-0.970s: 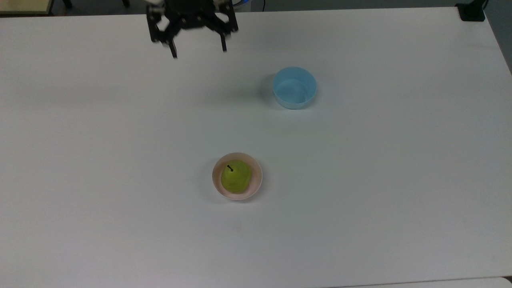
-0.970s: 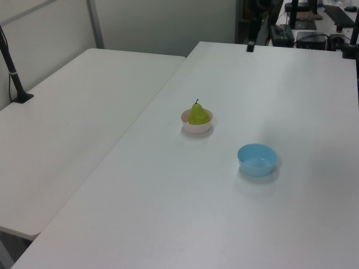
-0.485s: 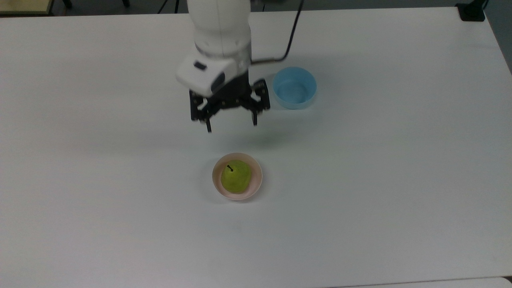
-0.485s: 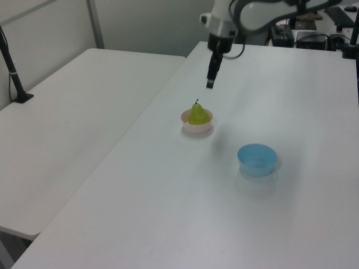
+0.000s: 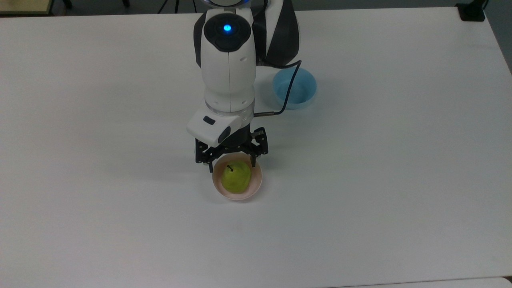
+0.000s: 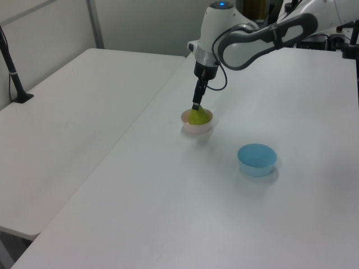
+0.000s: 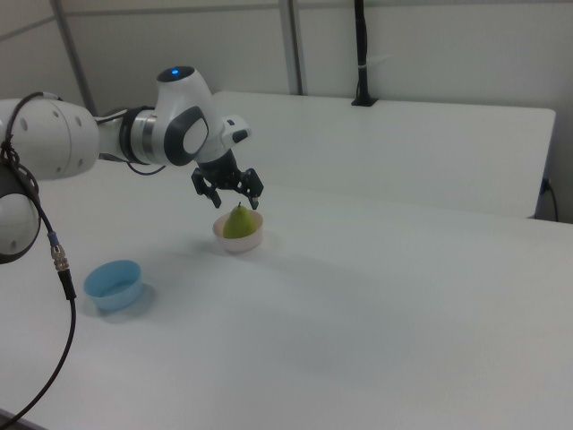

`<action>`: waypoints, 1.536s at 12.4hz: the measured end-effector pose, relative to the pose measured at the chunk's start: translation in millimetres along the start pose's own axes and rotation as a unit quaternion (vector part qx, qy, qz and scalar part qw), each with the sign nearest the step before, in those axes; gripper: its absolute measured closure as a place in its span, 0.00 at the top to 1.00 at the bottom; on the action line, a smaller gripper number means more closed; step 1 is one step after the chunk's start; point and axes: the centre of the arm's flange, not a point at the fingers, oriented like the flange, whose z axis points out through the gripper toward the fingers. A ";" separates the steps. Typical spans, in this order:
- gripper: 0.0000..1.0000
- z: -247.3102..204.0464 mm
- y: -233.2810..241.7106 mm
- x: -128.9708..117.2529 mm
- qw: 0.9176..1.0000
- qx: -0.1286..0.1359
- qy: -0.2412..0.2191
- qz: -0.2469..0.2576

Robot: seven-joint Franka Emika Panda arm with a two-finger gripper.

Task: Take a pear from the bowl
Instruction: 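Lower the open gripper down around the green pear in the pink bowl, then close the gripper on the green pear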

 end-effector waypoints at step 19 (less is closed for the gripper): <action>0.62 36.0 -20.4 2.3 0.999 -0.037 -0.004 -0.031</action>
